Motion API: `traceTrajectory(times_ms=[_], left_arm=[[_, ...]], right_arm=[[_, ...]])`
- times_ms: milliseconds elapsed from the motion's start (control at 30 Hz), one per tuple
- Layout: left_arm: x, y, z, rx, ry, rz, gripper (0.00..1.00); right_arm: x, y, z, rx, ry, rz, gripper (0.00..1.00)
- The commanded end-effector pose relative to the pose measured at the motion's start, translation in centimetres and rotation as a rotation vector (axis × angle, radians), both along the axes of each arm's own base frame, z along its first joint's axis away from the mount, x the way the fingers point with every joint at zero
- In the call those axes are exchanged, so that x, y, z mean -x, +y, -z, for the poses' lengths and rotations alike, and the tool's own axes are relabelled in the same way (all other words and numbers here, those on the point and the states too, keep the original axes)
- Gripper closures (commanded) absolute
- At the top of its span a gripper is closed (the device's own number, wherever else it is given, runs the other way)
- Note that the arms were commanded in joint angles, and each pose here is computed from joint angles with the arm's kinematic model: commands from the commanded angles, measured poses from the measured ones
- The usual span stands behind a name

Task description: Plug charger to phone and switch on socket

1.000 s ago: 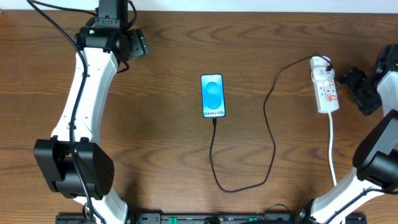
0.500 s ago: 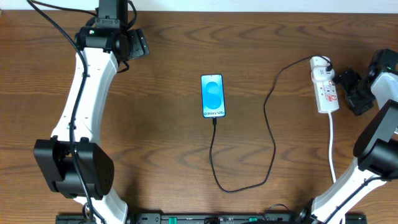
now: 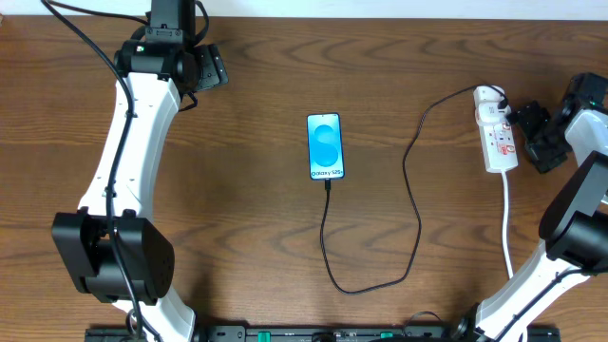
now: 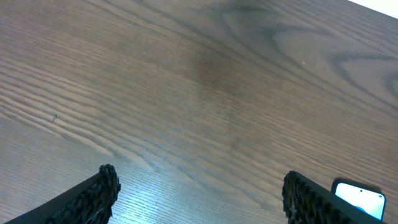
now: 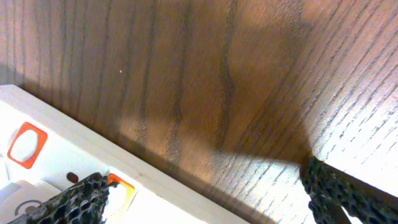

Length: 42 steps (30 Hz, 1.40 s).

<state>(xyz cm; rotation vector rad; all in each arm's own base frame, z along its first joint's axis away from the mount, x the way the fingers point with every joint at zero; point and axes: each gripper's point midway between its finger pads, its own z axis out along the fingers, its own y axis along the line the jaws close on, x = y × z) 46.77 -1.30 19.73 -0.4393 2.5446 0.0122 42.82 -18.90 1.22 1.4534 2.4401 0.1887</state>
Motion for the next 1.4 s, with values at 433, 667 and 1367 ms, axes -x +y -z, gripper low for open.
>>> traceTrajectory(times_ms=[433,667,1367], left_arm=[[0.1,0.4,0.3,-0.012,0.007,-0.015,0.14],[0.1,0.4,0.3,-0.012,0.008,-0.015,0.14],[0.1,0.4,0.3,-0.012,0.008,-0.014,0.14]], right_arm=[[0.9,4.3,2.6,-0.123,0.085,-0.048,0.01],[0.5,5.6,2.6,-0.124,0.087,-0.078,0.01],[0.2,9.9,1.9,-0.230,0.080,-0.162,0.01]])
